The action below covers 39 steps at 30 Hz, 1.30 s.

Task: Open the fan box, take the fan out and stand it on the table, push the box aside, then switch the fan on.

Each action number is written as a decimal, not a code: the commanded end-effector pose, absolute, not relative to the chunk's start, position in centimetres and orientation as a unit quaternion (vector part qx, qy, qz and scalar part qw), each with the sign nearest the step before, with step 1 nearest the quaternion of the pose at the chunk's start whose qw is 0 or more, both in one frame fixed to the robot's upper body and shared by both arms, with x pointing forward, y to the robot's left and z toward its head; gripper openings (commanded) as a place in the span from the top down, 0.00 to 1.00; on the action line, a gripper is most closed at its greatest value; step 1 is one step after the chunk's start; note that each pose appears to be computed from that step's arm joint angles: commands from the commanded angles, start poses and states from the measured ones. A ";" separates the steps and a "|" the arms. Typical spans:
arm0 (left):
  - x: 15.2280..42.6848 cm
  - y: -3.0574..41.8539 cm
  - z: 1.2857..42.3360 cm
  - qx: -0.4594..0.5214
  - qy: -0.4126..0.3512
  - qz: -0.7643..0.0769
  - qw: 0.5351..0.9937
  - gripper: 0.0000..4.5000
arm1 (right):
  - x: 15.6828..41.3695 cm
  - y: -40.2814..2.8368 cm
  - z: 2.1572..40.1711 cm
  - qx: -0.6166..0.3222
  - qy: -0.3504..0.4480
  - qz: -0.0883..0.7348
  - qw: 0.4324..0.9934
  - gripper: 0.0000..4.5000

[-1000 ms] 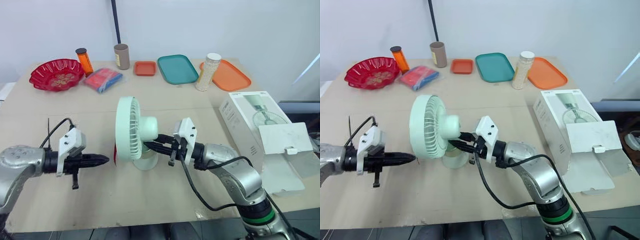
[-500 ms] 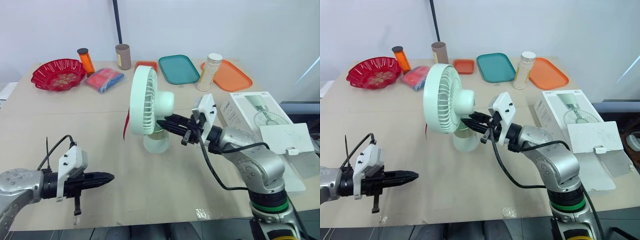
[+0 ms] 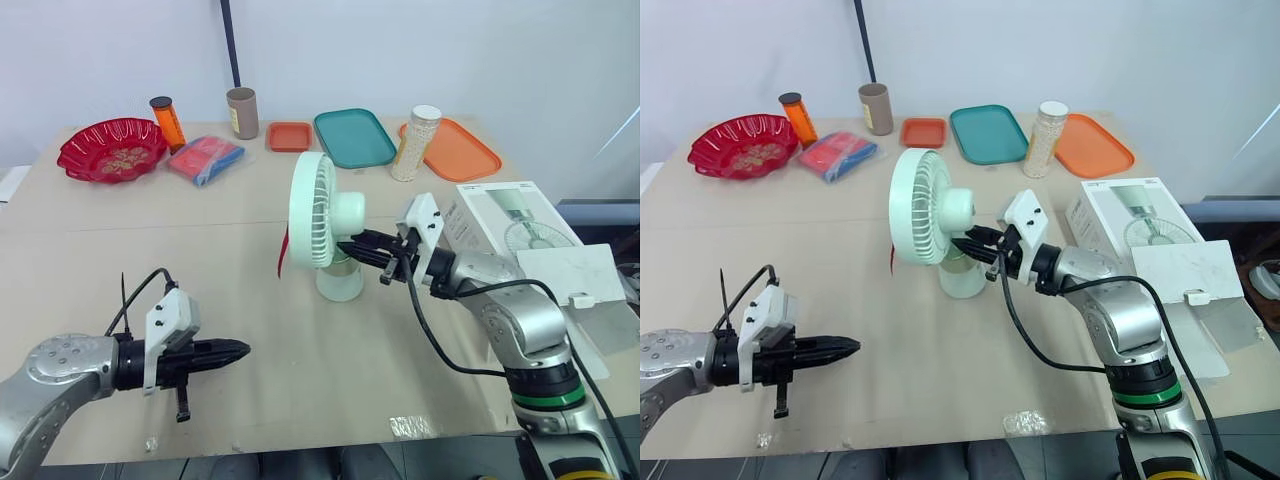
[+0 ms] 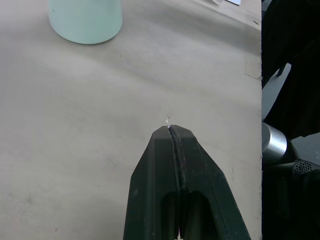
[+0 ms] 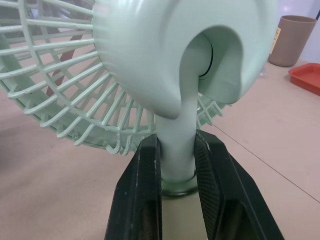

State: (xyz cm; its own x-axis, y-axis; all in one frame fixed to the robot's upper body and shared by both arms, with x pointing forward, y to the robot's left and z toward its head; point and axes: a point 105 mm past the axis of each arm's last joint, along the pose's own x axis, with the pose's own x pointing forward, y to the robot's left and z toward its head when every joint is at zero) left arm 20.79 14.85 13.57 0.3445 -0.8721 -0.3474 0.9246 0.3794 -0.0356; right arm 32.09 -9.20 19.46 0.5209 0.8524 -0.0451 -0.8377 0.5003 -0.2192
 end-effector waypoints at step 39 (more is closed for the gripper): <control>20.8 13.4 14.0 0.081 0.139 -0.557 0.815 1.00 | 29.3 -8.2 18.0 -0.118 -0.063 0.550 0.824 0.81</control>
State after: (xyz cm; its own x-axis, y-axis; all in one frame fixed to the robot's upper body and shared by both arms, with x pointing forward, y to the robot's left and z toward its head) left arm 21.00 13.86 13.41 0.3490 -0.8761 -0.3327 0.9216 0.3853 -0.0478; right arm 29.99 -8.53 18.08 0.4149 0.9097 -0.0164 -0.8799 0.3966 -0.2615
